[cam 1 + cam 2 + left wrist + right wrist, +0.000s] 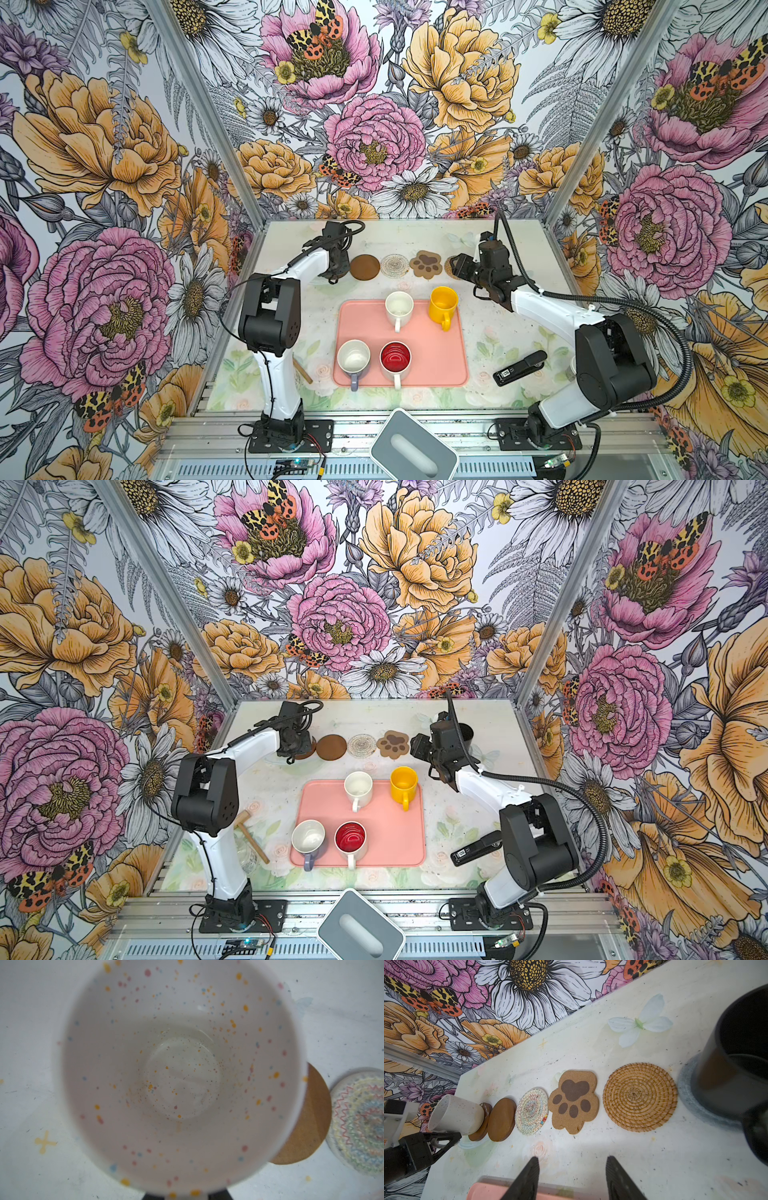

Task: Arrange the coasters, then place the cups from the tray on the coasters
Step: 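Lower the speckled mug onto the glossy brown coaster and open the left gripper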

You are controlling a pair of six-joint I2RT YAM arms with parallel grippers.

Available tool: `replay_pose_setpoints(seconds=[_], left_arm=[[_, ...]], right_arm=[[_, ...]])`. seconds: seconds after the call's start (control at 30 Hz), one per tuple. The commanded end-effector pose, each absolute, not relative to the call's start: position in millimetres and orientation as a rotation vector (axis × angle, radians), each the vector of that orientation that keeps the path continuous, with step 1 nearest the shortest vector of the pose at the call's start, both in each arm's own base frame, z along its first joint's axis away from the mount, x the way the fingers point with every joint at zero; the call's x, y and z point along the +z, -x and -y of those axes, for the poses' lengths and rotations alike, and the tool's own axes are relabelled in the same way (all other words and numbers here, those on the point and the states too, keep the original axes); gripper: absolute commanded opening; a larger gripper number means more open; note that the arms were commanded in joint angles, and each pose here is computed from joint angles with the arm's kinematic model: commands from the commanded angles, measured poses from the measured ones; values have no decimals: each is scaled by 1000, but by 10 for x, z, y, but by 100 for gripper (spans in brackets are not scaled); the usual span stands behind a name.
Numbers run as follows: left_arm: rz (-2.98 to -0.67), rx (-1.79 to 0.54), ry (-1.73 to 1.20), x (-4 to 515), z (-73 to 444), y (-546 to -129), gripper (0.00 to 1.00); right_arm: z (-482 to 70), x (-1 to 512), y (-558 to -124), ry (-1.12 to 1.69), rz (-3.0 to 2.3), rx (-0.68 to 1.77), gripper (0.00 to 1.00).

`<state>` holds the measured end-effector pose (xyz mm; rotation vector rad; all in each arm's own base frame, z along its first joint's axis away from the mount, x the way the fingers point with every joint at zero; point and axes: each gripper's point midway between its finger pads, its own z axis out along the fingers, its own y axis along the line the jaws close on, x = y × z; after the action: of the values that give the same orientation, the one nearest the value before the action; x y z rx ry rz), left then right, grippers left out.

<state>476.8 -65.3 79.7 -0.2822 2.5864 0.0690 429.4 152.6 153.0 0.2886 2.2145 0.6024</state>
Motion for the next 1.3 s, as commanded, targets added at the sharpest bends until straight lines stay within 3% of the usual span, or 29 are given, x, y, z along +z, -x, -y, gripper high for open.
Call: replay_pose_setpoints(seconds=[0.0,0.3,0.47,0.77,1.13,1.27], left_arm=[[-2561,106,266,846,637,-4768,12],[-2572,121,276,807,620,-4713,24],[-2570,118,279,823,613,-4699,35],[-2566,111,284,888,619,-4664,44],[-2527,123,272,1184,638,-4579,60],[-2451,70,270,1553,720,-4550,63]], right_arm=[[-1529,1611,-4378,-269,-2193,600,54],[-1539,1595,-4377,-265,-2197,603,54],[-1541,1583,-4380,-266,-2199,605,54],[-1544,1601,-4371,-263,-2195,612,54],[-1517,1667,-4323,-260,-2179,611,54],[-1495,1724,-4297,-259,-2165,609,54]])
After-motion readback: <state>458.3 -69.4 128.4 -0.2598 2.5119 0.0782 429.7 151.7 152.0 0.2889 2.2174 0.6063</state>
